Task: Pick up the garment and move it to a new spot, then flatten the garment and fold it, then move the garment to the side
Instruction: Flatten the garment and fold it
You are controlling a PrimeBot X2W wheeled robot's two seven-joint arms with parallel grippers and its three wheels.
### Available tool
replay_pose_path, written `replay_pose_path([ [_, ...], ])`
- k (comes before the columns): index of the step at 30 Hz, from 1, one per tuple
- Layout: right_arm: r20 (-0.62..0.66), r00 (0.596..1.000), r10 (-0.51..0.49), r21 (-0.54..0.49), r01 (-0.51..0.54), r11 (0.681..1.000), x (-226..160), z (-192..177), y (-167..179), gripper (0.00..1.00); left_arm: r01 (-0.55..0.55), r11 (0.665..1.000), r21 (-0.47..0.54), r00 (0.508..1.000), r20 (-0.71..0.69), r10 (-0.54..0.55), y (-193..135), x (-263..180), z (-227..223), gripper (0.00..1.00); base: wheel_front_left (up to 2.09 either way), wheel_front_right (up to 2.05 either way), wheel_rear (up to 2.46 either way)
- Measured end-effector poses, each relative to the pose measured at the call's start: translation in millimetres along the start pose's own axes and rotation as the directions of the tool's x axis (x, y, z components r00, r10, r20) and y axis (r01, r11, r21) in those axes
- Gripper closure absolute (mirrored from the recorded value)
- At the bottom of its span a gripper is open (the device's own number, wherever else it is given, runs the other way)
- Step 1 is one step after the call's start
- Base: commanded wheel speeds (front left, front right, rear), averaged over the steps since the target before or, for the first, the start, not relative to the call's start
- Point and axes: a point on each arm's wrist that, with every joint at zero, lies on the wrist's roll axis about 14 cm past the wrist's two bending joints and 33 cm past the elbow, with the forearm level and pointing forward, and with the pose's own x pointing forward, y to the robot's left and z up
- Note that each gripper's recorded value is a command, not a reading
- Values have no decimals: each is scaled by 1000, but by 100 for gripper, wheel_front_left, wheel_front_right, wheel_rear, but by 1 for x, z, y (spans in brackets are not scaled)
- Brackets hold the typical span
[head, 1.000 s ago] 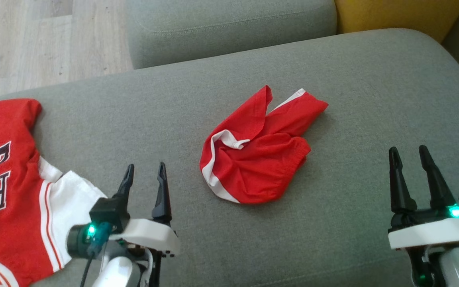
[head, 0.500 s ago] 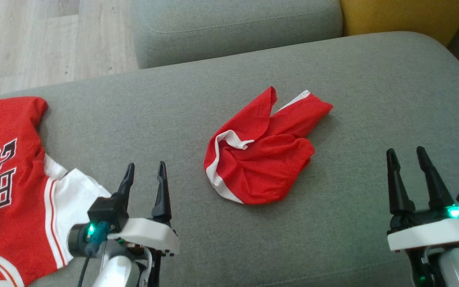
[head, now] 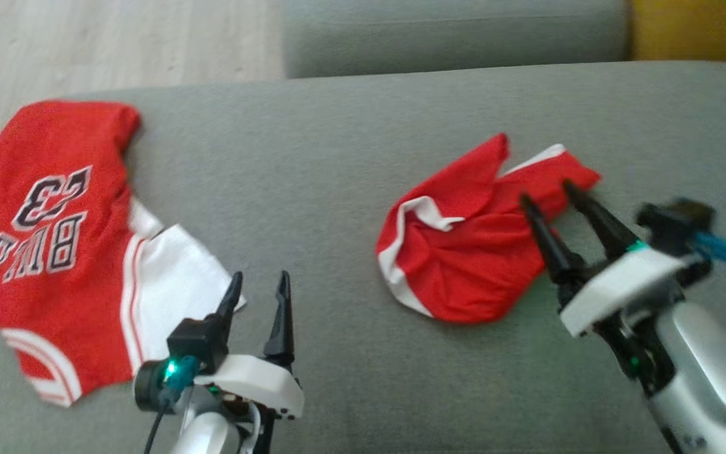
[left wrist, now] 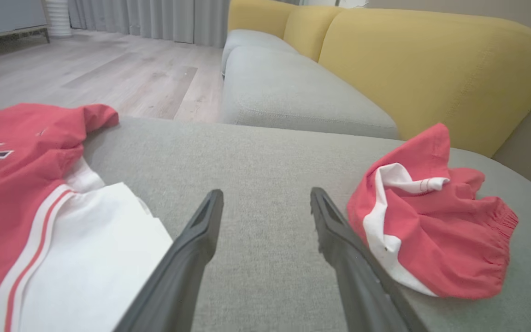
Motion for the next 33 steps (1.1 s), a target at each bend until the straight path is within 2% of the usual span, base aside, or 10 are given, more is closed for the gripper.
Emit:
replay_pose_path([
  [5, -240, 961, 141, -78, -164, 983, 34, -33, 34, 0, -49, 998, -32, 999, -17, 49, 12, -6, -4, 0, 0, 0, 0],
  [10, -483, 861, 159, -132, -251, 959, 46, -75, 43, 0, -108, 993, -50, 994, -16, 107, 26, -13, -2, 0, 0, 0, 0],
  [14, -576, 807, 132, -170, -276, 946, 52, -89, 37, 0, -152, 987, -55, 988, -17, 151, 37, -21, -2, 0, 0, 0, 0],
  [20, -620, 775, 124, -178, -293, 939, 62, -94, 40, 0, -196, 979, -57, 981, -12, 196, 48, -29, 0, 0, 0, 0, 0],
  [21, -629, 769, 116, -181, -290, 940, 63, -95, 38, 4, -199, 978, -57, 980, -12, 199, 49, -30, 0, 0, 0, 0, 0],
  [22, -631, 767, 114, -182, -289, 940, 63, -95, 38, 23, -201, 978, -57, 980, -12, 201, 49, -30, 0, 0, 0, 0, 0],
  [24, -629, 770, 110, -183, -284, 941, 63, -95, 37, 85, -202, 978, -56, 979, -11, 202, 49, -31, 0, 0, 0, 0, 0],
  [25, -629, 770, 101, -184, -275, 944, 62, -95, 34, 100, -202, 978, -55, 979, -14, 202, 49, -31, -1, 0, 0, 0, 0],
  [29, -596, 796, 102, -186, -261, 947, 63, -88, 32, 100, -196, 979, -53, 981, -22, 195, 48, -31, -3, 0, 0, 0, 0],
  [33, -502, 858, 109, -190, -233, 954, 65, -62, 30, 100, -182, 982, -52, 983, -16, 181, 44, -28, -2, 0, 0, 0, 0],
])
